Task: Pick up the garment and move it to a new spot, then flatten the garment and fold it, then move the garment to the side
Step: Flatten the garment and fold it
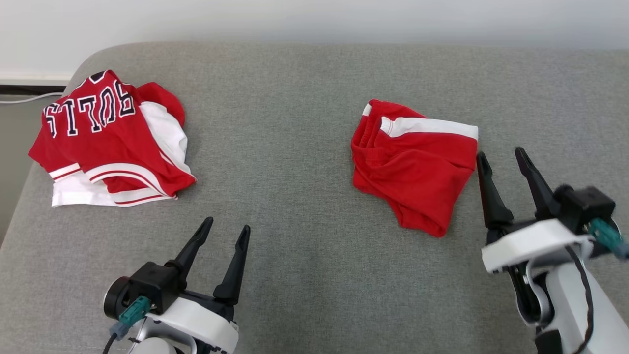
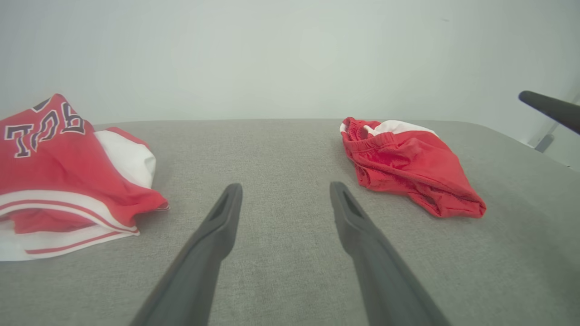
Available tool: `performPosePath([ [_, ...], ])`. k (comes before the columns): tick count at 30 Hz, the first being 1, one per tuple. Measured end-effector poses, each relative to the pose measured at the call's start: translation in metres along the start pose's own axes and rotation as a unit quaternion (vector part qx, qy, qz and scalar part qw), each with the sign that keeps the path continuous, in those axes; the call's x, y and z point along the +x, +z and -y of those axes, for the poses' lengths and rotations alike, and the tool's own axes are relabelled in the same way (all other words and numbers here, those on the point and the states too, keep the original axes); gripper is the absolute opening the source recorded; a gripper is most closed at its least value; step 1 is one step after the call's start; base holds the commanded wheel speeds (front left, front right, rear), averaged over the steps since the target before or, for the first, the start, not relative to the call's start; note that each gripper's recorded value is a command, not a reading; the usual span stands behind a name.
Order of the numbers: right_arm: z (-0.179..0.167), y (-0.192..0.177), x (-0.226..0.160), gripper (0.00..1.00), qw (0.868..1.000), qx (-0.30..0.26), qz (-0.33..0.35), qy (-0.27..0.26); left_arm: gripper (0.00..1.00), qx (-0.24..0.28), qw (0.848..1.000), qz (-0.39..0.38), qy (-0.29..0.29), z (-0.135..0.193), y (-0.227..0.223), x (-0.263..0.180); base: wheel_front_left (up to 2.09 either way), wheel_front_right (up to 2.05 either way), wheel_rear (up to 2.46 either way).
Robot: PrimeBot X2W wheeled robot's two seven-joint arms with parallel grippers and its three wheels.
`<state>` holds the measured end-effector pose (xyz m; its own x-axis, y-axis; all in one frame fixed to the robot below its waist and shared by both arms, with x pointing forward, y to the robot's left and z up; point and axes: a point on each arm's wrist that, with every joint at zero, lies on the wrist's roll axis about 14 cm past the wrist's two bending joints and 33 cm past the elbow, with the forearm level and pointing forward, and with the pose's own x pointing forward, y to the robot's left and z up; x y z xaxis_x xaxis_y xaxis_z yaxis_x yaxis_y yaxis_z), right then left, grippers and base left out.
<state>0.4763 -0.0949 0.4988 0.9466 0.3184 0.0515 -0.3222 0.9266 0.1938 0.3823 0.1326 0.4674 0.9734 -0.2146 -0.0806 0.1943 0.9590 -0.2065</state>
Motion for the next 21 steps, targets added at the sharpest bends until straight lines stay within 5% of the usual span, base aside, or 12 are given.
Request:
performPosePath([
  [21, 0.029, -0.012, -0.099, 1.0, 0.995, -0.014, -0.012, -0.097, 1.0, 0.009, 0.998, 0.002, 0.059, -0.024, 0.008, -0.029, 0.0, 0.0, 0.0],
])
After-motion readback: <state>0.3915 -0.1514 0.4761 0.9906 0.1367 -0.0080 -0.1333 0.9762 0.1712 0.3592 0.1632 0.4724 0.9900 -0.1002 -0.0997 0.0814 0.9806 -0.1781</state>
